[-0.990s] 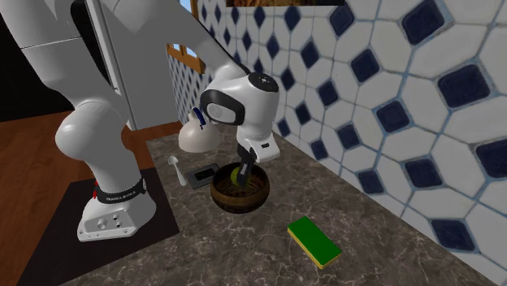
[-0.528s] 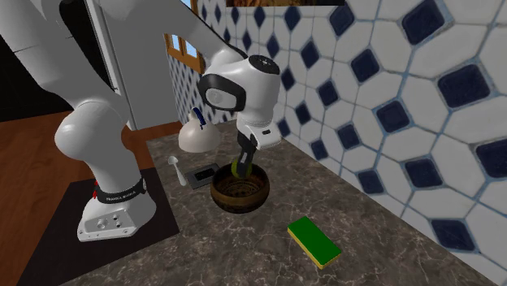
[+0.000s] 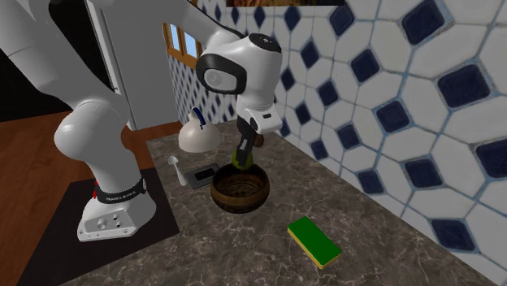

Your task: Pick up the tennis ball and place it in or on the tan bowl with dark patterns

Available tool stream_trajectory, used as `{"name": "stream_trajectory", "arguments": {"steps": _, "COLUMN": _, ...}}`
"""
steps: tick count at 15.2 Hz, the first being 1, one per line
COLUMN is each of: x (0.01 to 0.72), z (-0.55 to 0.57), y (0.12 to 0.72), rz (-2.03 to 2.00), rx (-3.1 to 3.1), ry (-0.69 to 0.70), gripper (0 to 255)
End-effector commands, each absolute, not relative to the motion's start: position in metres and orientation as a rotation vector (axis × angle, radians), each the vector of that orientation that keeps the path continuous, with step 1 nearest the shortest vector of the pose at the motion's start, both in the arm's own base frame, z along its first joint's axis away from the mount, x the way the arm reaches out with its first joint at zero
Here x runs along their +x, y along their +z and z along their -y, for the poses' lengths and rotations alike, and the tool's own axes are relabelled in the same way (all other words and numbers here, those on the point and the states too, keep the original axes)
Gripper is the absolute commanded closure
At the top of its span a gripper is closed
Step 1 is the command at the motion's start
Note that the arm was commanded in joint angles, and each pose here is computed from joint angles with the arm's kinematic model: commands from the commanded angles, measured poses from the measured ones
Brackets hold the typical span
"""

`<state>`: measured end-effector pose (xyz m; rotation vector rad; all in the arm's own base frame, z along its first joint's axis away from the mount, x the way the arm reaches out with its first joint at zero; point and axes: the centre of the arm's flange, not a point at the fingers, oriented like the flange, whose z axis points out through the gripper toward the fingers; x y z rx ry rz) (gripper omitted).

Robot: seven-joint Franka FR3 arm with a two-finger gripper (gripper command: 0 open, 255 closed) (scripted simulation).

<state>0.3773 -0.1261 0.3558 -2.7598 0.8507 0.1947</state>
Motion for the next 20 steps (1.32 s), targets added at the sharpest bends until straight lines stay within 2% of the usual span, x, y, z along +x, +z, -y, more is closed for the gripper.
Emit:
{"name": "stream_trajectory", "arguments": {"steps": 1, "x": 0.376, "z": 0.127, "y": 0.367, "rz": -0.851, "rx": -2.760, "ry": 0.196, "gripper": 255}}
{"name": "stream_trajectory", "arguments": {"steps": 3, "x": 0.377, "z": 0.128, "y": 0.375, "rz": -0.851, "rx": -2.760, "ry": 0.196, "gripper": 255}}
{"name": "stream_trajectory", "arguments": {"steps": 16, "x": 0.377, "z": 0.128, "y": 0.307, "rz": -0.851, "rx": -2.760, "ry": 0.196, "gripper": 255}}
{"name": "stream_trajectory", "arguments": {"steps": 20, "x": 0.377, "z": 0.128, "y": 0.303, "rz": -0.851, "rx": -2.760, "ry": 0.196, "gripper": 255}}
